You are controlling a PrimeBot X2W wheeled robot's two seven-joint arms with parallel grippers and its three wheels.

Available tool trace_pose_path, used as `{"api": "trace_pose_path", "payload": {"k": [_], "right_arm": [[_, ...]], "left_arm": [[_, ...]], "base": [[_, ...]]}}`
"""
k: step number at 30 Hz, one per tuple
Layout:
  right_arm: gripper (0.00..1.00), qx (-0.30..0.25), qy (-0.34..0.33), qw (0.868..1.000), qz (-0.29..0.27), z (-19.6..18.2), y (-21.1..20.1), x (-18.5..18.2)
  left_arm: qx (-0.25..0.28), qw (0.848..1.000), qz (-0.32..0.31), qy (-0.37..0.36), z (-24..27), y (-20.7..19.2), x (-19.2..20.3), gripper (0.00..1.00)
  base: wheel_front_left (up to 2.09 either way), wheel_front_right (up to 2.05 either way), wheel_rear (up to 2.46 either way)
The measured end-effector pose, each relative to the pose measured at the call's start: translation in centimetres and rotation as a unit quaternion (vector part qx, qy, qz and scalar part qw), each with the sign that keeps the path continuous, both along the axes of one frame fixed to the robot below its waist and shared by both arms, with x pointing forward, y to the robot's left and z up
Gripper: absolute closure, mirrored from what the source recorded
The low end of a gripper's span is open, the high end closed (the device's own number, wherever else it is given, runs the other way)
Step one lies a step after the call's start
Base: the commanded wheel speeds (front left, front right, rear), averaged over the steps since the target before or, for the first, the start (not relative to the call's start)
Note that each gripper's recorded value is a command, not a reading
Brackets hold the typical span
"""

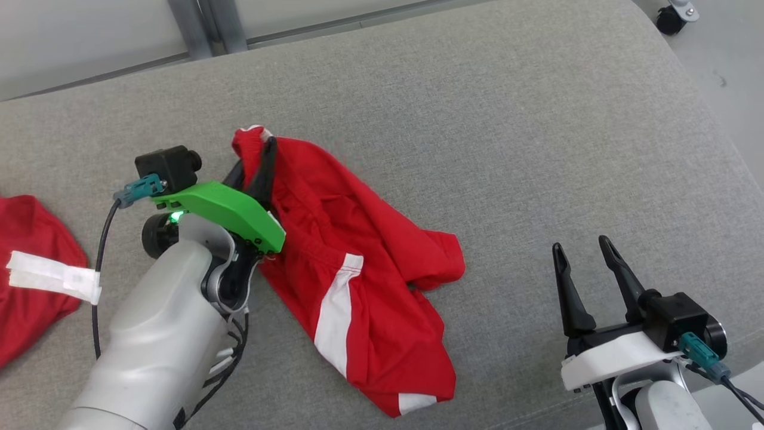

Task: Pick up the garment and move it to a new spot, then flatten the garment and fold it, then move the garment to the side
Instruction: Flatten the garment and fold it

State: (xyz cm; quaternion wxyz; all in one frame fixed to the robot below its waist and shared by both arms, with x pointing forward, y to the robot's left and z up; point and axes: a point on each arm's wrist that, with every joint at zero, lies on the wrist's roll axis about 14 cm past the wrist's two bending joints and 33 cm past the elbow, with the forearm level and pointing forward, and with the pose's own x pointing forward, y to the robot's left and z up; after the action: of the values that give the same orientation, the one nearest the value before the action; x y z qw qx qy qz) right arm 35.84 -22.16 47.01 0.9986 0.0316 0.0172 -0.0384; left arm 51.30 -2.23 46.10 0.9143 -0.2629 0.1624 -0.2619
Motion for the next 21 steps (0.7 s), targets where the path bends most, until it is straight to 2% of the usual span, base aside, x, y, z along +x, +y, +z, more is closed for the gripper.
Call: {"api": "trace_pose_path", "payload": {"k": [5,10,13,15,17,21], "right_arm": [[0.00,-0.002,0.003,1.000,-0.009,-0.2,-0.6,-0.2],[0.00,-0.001,-0.002,1.000,-0.014,0.2,-0.9,-0.9],[0.00,0.001,-0.004,1.000,-0.015,0.3,-0.8,-1.6],[0.00,0.002,-0.008,1.000,-0.010,0.5,-0.5,-1.7],[0.00,0.002,-0.013,1.000,-0.001,0.8,0.0,-1.5],[0.00,0.005,-0.020,1.000,0.016,1.1,1.1,-1.2]], "left_arm": [[0.064,0.998,0.005,-0.016,-1.9,1.3,0.5,0.00],[0.137,0.989,0.002,-0.057,-1.7,3.3,0.1,0.00],[0.190,0.980,0.021,-0.057,-2.6,5.6,-1.1,0.00],[0.199,0.977,0.028,-0.068,-1.8,6.1,-1.4,0.00],[0.202,0.974,0.006,-0.100,-0.1,5.0,-2.0,0.00],[0.200,0.968,-0.082,-0.125,1.9,0.8,-5.1,0.00]], "base": [[0.00,0.00,0.00],[0.00,0.00,0.00],[0.00,0.00,0.00],[0.00,0.00,0.00],[0.00,0.00,0.00],[0.00,0.00,0.00]]}}
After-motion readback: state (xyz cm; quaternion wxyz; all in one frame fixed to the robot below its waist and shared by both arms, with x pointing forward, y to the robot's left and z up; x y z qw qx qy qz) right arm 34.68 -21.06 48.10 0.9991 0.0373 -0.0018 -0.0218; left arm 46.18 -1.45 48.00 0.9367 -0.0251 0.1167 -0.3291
